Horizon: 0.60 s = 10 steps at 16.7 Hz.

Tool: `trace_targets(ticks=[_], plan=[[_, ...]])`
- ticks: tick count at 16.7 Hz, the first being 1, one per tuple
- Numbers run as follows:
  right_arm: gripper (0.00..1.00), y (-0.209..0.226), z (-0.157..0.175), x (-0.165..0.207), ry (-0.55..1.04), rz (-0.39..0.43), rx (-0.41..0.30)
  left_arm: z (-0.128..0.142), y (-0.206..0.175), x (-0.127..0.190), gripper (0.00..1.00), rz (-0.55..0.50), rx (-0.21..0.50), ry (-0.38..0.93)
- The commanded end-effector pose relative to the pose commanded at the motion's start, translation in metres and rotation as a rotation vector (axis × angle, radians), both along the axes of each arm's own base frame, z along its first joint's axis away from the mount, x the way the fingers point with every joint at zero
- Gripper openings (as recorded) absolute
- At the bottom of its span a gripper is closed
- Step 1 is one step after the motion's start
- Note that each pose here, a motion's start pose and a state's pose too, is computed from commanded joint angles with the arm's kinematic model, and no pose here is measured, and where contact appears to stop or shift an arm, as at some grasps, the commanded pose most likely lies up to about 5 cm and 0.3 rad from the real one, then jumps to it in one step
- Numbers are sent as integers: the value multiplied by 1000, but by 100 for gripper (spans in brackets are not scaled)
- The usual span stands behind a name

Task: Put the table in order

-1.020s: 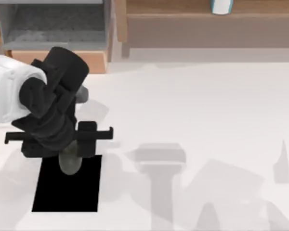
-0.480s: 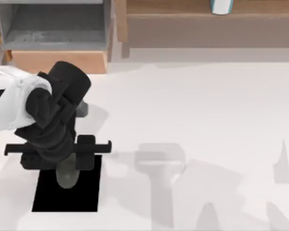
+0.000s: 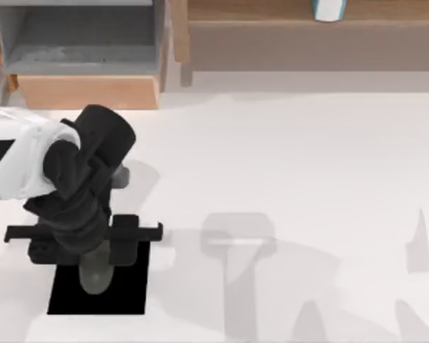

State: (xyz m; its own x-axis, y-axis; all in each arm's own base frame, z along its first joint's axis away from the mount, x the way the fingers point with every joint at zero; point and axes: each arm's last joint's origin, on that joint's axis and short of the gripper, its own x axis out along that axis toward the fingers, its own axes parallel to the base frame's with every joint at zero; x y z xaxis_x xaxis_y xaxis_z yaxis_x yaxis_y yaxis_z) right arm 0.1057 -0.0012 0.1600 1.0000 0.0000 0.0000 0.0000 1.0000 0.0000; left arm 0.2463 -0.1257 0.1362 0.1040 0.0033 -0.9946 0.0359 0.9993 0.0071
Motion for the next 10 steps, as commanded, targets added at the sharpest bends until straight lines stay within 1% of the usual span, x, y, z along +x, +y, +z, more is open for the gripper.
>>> trace_targets(ticks=[10], plan=[[100,0,0,0,0,0,0,0,0,0,83,0,0,0]])
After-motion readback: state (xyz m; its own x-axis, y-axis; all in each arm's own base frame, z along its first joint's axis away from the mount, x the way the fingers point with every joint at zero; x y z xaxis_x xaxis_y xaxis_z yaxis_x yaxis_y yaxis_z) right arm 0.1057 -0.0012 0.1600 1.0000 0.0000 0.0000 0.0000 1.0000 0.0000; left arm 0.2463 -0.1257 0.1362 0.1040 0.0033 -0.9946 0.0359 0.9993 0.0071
